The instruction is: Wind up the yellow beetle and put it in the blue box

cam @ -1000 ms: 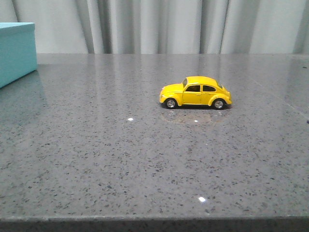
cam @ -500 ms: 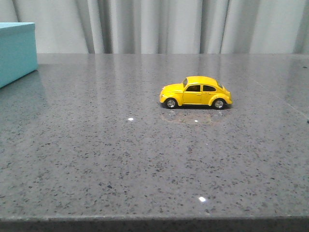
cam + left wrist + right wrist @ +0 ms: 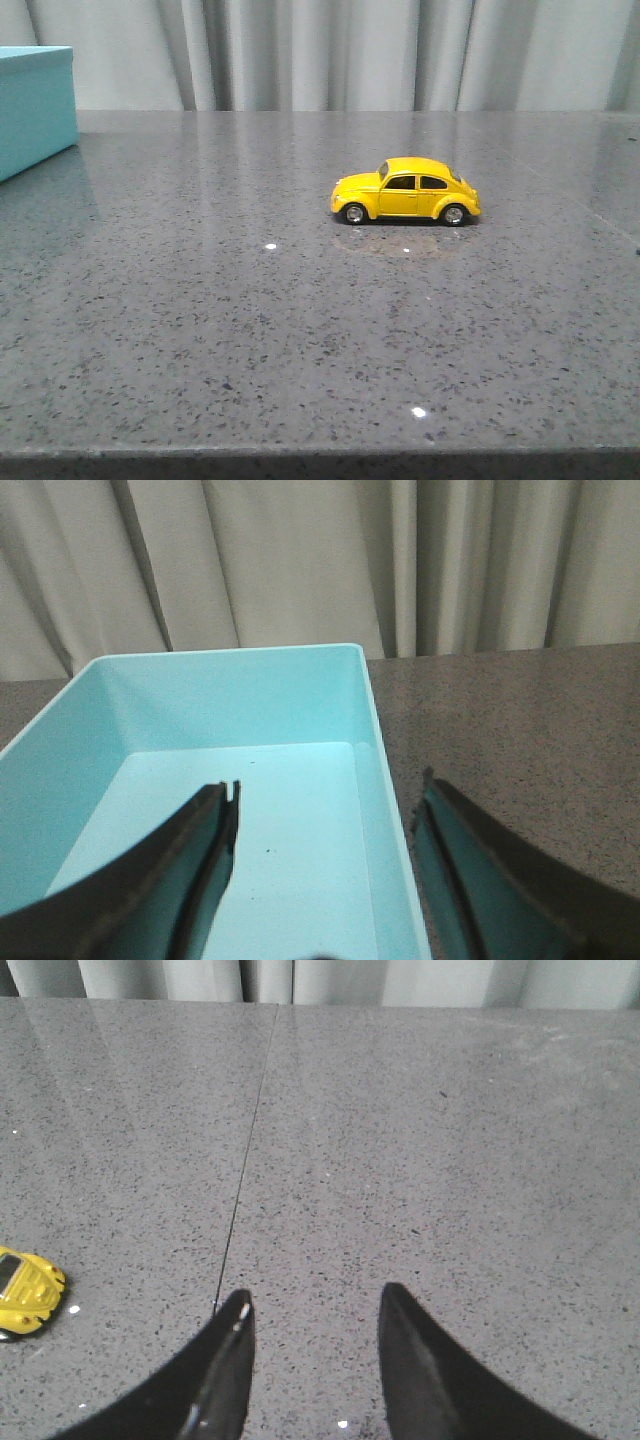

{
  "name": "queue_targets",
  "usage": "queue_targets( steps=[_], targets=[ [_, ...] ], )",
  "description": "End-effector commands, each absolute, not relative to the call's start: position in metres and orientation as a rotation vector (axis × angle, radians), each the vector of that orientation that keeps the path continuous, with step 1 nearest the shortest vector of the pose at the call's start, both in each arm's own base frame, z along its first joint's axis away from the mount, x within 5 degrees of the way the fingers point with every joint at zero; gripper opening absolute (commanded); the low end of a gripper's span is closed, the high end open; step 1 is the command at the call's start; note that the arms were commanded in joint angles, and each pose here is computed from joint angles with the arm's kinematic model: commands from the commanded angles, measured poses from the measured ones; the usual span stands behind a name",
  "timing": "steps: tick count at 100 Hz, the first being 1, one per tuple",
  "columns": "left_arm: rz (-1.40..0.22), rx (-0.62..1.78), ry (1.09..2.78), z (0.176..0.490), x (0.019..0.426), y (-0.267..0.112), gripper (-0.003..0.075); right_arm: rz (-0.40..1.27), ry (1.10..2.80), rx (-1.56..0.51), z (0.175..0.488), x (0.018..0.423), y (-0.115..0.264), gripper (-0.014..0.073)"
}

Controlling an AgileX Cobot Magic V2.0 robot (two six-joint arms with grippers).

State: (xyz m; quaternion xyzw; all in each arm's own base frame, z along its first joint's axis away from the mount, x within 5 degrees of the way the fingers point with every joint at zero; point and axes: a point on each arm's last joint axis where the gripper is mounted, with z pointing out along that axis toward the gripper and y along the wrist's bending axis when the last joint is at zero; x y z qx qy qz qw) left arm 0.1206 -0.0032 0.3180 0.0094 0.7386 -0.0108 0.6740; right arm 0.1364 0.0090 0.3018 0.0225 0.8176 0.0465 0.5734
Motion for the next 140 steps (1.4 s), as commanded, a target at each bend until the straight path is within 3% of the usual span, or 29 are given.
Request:
queue_targets(
  steps=[1, 27, 52, 100, 140],
  targets=[
    [-0.036, 0.009, 1.539, 0.338, 0.122, -0.003, 0.0386, 0.139, 1.884, 0.063, 0.327, 0.148, 0.012, 0.0320],
    [-0.036, 0.009, 1.533, 0.340, 0.121, -0.003, 0.0386, 0.249, 2.144, 0.047, 0.352, 0.192, 0.036, 0.0334],
    [-0.036, 0.009, 1.533, 0.340, 0.121, -0.003, 0.0386, 0.324, 2.375, 0.015, 0.363, 0.244, 0.076, 0.0440],
    [-0.036, 0.009, 1.533, 0.340, 0.121, -0.003, 0.0386, 0.394, 2.617, 0.055, 0.353, 0.301, 0.164, 0.0435],
    [-0.052, 0.025, 1.533, 0.340, 0.121, -0.006, 0.0386, 0.358, 2.726, 0.126, 0.322, 0.315, 0.188, 0.0435]
  ],
)
